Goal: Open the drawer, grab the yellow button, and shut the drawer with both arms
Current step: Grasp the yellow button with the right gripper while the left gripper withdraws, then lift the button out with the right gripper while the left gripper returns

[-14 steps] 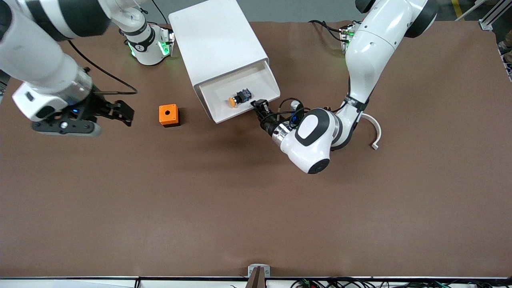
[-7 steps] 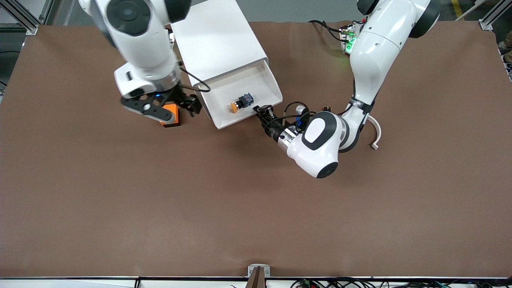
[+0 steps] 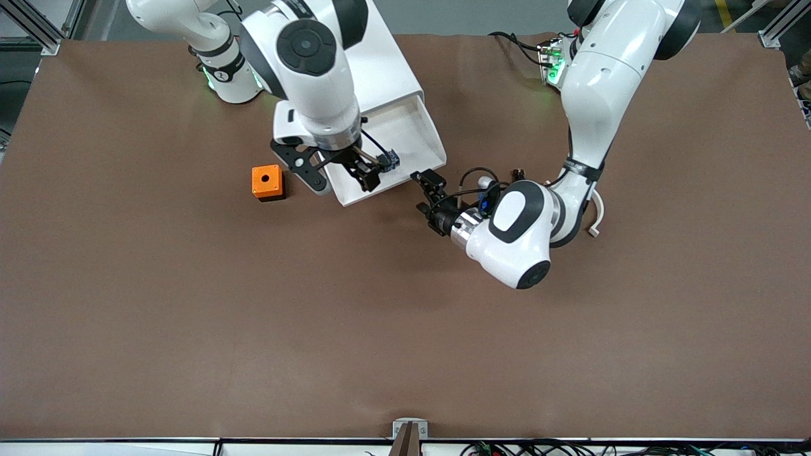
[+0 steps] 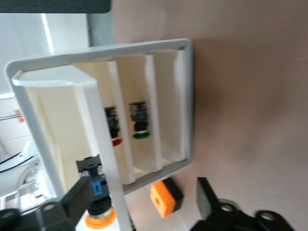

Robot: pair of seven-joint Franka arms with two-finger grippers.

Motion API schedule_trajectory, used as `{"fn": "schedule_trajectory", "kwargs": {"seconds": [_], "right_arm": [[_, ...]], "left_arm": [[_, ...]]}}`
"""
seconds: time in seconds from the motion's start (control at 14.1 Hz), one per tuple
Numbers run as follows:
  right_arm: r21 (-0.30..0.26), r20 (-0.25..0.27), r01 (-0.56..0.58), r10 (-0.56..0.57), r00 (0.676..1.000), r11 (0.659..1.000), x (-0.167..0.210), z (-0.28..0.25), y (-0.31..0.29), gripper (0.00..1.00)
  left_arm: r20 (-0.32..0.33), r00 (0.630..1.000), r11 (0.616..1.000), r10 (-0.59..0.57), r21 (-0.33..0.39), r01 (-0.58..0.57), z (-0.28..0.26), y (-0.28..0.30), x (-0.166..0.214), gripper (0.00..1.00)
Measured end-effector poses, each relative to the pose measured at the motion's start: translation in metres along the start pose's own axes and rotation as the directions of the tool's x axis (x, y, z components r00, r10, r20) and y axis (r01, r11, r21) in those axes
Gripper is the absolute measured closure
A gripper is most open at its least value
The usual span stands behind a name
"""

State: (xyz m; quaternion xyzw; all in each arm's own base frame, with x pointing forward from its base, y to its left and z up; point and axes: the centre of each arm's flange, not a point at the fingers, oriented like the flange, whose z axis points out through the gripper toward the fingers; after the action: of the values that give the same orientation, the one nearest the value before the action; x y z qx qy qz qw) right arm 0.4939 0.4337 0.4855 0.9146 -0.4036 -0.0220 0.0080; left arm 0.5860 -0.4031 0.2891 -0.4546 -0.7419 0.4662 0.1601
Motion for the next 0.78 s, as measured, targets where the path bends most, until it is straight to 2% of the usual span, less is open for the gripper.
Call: {"fn": "schedule_trajectory", "kwargs": {"seconds": [0.21,0.57,0.78], "right_arm": [[-0.016,-0.006,-0.113,0.112,0.994,0.994,-0.021,0.028,-0.011,0.0],[-0.062,-0.019,-0.228,0.227,0.974,0.972,-0.028,0.048,-0.009,0.0],[-0.088,-0.031,-0.225,0.223,0.974,0.97,-0.06,0.061,-0.004,0.0]], "left_arm": [[-0.019,0.992,0.988,0.128,-0.089,-0.13,-0.037,-0.006,0.003,0.0],[0.02,0.944,0.933,0.328,-0.166,-0.321,-0.103,-0.003,0.02,0.0],[0.007,0.908,0.892,0.418,-0.194,-0.409,-0.121,-0.009,0.024,0.0]]}}
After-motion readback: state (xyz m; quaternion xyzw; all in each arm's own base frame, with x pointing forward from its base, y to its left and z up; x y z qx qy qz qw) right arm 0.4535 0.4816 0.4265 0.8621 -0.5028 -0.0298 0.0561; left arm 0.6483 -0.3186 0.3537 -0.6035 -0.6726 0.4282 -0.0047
